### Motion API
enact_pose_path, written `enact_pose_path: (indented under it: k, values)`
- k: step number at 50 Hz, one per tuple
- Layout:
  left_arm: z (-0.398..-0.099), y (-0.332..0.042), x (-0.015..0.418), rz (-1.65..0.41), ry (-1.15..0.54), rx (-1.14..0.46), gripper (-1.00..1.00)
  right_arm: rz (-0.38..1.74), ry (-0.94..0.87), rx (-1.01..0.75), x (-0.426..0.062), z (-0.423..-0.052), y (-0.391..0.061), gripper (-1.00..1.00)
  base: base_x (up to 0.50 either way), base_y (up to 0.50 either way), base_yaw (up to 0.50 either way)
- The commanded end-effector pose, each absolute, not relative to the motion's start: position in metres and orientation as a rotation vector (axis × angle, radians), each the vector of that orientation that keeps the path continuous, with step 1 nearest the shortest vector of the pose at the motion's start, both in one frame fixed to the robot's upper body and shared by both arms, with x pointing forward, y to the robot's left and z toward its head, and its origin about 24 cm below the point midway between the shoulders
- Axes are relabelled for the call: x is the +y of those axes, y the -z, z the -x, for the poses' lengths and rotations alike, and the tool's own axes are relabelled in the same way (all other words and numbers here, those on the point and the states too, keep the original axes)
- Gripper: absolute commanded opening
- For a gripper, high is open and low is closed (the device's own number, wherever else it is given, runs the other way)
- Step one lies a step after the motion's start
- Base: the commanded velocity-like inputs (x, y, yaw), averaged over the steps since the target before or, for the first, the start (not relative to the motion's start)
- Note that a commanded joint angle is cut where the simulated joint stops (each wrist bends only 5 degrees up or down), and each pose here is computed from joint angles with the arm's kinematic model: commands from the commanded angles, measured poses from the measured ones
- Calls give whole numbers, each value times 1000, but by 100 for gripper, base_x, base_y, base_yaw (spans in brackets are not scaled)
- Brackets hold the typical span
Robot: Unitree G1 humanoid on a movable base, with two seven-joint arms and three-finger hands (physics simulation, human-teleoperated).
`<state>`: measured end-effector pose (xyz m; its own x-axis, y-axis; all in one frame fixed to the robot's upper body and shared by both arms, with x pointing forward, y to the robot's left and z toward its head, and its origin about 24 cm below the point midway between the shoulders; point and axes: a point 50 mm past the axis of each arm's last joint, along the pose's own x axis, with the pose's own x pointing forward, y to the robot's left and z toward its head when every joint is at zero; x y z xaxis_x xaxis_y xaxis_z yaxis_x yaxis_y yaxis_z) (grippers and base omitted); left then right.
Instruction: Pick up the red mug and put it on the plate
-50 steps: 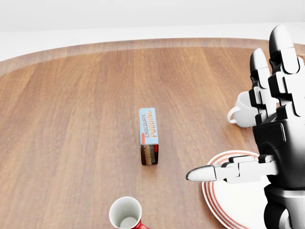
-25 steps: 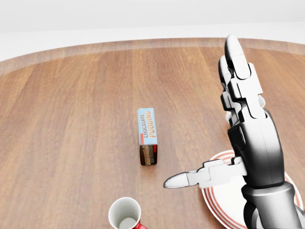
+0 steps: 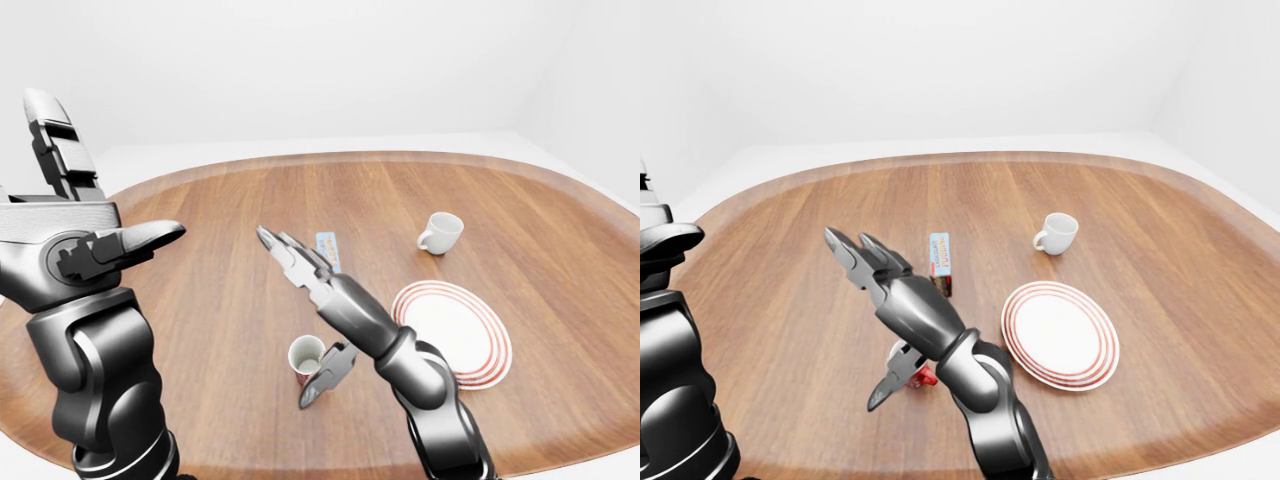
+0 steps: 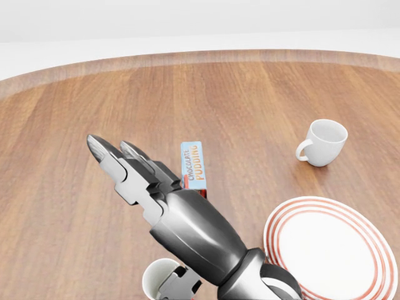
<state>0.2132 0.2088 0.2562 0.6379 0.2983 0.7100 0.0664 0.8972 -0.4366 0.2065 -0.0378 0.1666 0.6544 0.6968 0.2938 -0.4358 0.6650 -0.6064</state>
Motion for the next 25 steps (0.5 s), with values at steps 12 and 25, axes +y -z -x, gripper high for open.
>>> enact_pose_path:
  k: [12, 25]
  values:
    - [-213, -253, 209, 444, -140, -867, 100, 712, -907, -436, 1, -204, -147, 100, 0, 0, 0]
    - [-211, -255, 210, 451, -142, -875, 100, 715, -902, -345, -1, -213, -129, 100, 0, 0, 0]
